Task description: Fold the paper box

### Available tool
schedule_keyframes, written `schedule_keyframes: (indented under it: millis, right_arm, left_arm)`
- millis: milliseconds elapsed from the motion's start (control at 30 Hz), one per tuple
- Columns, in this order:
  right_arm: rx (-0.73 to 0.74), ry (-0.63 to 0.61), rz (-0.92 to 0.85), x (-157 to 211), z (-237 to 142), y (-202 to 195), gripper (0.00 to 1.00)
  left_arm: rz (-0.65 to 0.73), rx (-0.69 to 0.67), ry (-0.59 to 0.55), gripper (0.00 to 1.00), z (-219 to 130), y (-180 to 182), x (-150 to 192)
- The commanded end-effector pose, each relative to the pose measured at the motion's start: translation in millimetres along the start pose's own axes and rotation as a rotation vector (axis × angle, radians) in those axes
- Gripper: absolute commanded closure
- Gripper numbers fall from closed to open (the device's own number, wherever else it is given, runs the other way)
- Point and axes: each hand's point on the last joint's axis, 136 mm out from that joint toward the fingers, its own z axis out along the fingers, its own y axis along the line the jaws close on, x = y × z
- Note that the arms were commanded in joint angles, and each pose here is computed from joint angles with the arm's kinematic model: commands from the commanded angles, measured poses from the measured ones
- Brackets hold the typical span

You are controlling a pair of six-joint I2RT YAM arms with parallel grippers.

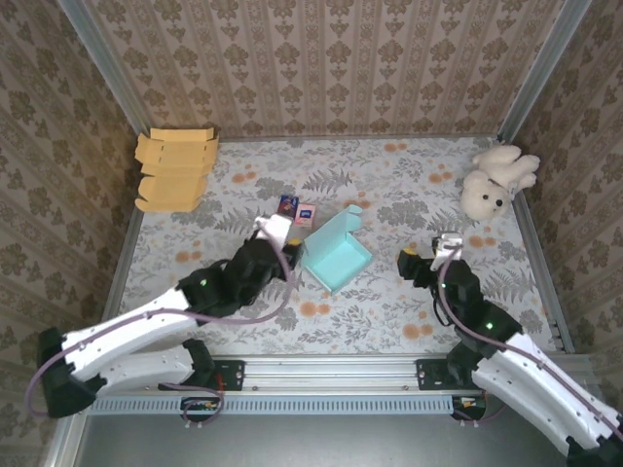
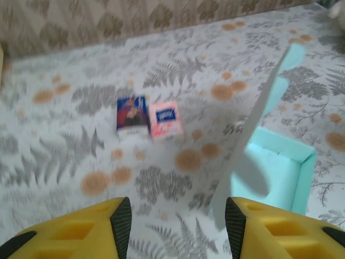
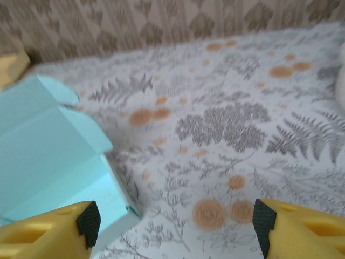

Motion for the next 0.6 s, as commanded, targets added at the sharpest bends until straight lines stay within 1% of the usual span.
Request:
schedule_keyframes:
  millis: [0, 100, 233, 367, 467, 567]
  right_arm:
    - [-0.066, 0.004, 0.007, -19, 15, 23, 0.21]
    - [-0.100, 0.092, 0.019, -14, 42, 37, 0.19]
    - [-0.169, 0.171, 0.065, -3, 73, 51, 0.19]
    - [-0.241, 0.193, 0.139, 10, 92, 59, 0.19]
    - [-0.288, 0.204, 0.167, 20, 101, 65, 0.19]
    - [-0.333, 0.210, 0.179, 23, 106, 72, 0.19]
  left_arm:
    - [-0.231, 0.022, 0.011, 0.48, 6, 6, 28]
    - [-0.255, 0.045, 0.072, 0.49, 19, 1, 55]
    - [-0.281, 0.022, 0.123, 0.49, 41, -3, 81]
    - [-0.333, 0.028, 0.146, 0.50, 60, -9, 99]
    - [-0.398, 0.070, 0.153, 0.51, 73, -17, 105]
    - [-0.459, 0.104, 0.187, 0.51, 85, -24, 115]
